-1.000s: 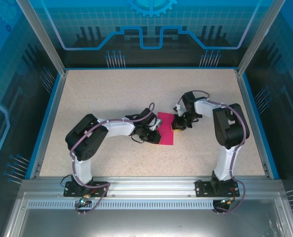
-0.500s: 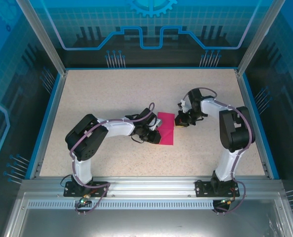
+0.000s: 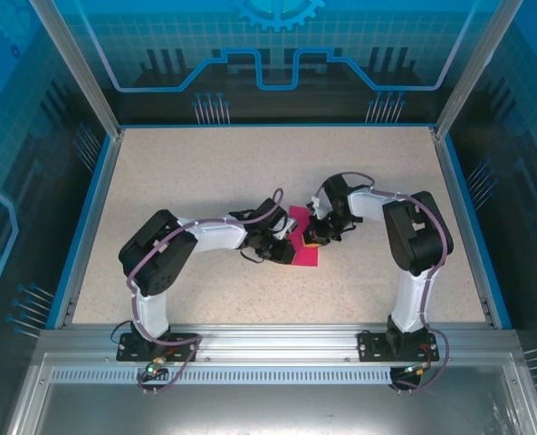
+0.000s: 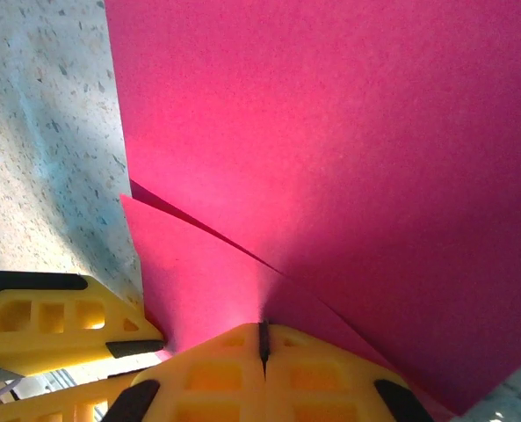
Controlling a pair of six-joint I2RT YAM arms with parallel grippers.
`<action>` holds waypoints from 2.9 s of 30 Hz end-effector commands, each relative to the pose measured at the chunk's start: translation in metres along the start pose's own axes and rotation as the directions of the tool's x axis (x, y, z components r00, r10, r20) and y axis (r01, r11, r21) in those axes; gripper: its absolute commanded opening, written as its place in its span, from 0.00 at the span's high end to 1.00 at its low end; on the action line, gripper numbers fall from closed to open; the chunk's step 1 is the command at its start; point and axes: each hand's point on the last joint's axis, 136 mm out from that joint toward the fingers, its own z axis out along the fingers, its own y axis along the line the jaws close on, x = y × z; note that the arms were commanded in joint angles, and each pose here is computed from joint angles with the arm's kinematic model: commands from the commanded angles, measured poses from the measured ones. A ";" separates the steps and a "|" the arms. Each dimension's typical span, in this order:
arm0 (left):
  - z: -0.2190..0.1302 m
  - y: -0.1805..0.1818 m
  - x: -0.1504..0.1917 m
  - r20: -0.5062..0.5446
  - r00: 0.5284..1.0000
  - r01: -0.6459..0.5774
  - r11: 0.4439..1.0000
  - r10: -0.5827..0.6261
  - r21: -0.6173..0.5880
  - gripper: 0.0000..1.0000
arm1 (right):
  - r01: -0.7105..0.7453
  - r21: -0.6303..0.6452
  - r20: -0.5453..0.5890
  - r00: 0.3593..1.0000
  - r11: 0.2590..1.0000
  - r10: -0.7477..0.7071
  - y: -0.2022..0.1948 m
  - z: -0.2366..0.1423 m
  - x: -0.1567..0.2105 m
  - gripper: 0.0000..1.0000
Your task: Fold a paper plane with a square sheet of paper (fold left side to right side)
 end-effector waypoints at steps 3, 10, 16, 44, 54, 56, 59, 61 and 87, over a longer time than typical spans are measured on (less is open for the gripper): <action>-0.016 -0.026 -0.008 -0.009 0.999 -0.031 0.997 0.032 0.069 0.80 | -0.040 0.095 -0.037 0.998 0.995 0.043 -0.021 0.005 0.012 1.00; -0.011 -0.040 -0.020 -0.006 0.999 -0.043 0.991 0.044 0.130 0.82 | -0.038 0.095 -0.035 0.999 0.995 0.041 -0.020 0.005 0.012 1.00; 0.004 -0.032 -0.019 -0.032 0.999 -0.037 0.993 0.041 0.114 0.83 | -0.040 0.097 -0.036 0.998 0.994 0.044 -0.021 0.006 0.013 1.00; -0.007 0.036 0.063 -0.092 0.982 0.166 0.986 -0.163 0.028 0.86 | -0.029 0.042 -0.010 1.000 0.999 0.029 -0.014 0.003 0.008 1.00; -0.056 0.026 0.017 0.103 0.982 0.144 0.980 -0.159 0.137 0.67 | 0.041 -0.052 0.251 0.968 0.998 -0.027 0.013 -0.059 -0.018 0.64; -0.062 0.024 0.004 0.141 0.977 0.137 0.980 -0.157 0.146 0.62 | 0.027 -0.027 0.281 0.960 0.999 -0.018 0.004 -0.070 -0.016 0.54; -0.065 0.020 -0.012 0.193 0.968 0.130 0.977 -0.163 0.171 0.60 | 0.007 -0.045 0.285 0.958 0.999 0.006 -0.004 -0.074 -0.009 0.43; -0.067 0.016 -0.023 0.228 0.959 0.123 0.973 -0.167 0.194 0.57 | 0.006 -0.089 0.268 0.963 0.996 0.018 -0.004 -0.070 -0.004 0.40; -0.061 0.017 -0.034 0.239 0.958 0.114 0.975 -0.159 0.192 0.54 | -0.013 -0.261 0.173 0.983 0.965 0.060 0.014 -0.027 -0.013 0.41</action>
